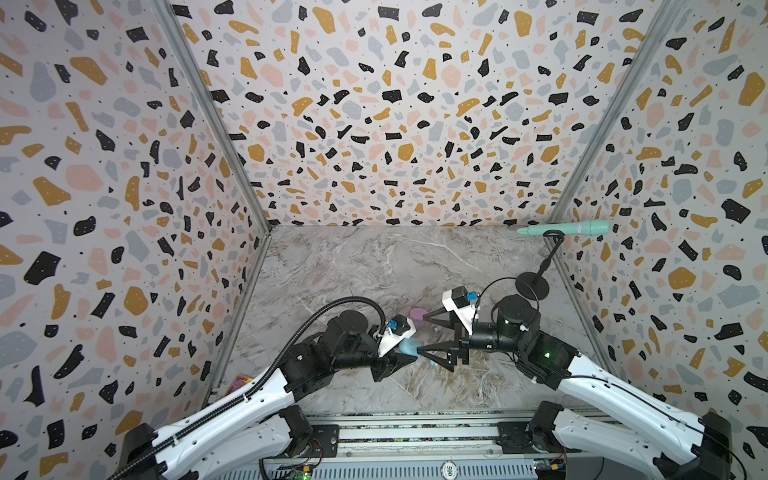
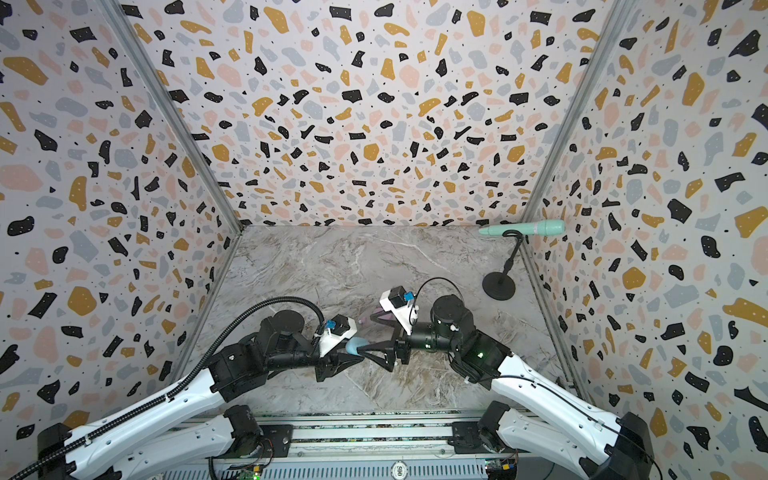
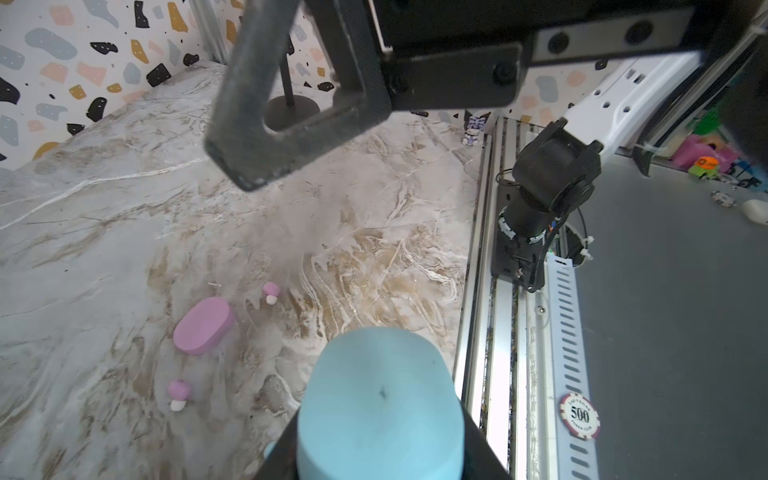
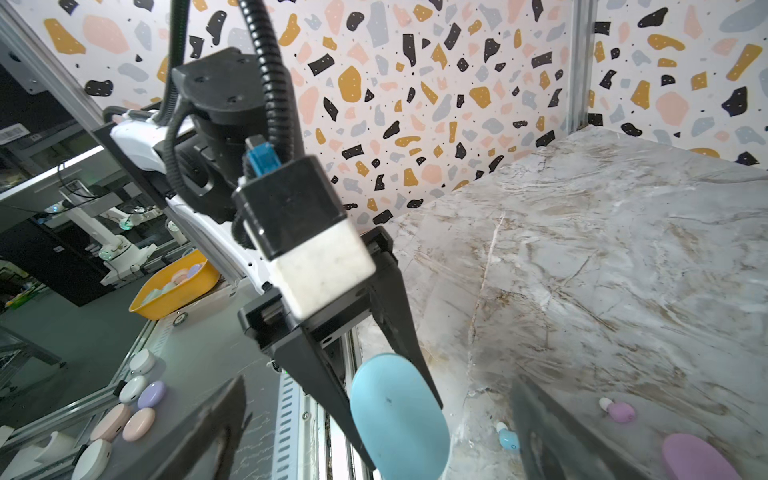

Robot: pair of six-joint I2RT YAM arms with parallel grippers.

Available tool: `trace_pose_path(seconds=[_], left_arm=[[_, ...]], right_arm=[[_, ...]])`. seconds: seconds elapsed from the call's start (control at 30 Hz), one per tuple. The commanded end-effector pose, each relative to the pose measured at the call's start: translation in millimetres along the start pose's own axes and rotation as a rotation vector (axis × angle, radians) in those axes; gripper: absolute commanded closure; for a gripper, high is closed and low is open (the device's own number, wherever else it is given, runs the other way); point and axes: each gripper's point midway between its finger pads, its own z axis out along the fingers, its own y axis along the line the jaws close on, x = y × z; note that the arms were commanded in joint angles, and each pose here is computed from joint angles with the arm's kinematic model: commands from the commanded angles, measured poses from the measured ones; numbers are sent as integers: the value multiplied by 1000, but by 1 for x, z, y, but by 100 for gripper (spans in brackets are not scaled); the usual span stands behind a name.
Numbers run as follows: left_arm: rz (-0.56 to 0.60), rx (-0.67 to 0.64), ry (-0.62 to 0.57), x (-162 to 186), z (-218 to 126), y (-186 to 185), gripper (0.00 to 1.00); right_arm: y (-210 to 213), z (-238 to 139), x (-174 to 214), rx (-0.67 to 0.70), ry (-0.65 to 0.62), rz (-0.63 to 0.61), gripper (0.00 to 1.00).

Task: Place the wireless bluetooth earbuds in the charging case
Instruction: 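Bring the right gripper to the lid of the case held by the left gripper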

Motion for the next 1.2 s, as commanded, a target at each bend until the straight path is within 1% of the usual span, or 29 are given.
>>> trace_pose_path(seconds=[0.0, 0.27, 0.43, 0.67, 0.93, 1.17], left_arm=[[-11, 45, -79, -12, -7, -10, 100], [15, -31, -160, -20, -19, -2, 100], [35, 6, -189, -20, -25, -12, 100], [37, 53, -171, -17, -22, -19, 100], [35, 86, -164, -13, -20, -24, 100], [44, 103, -170, -13, -21, -27, 100]], right_arm=[[14, -8, -5, -27, -51, -52, 1], [7, 5, 23, 39, 16, -35, 0], [11, 12, 29, 31, 37, -48, 0], [8, 15, 35, 42, 56, -52, 1], [-3, 19, 39, 98, 75, -54, 2], [-7, 19, 40, 120, 78, -55, 2]])
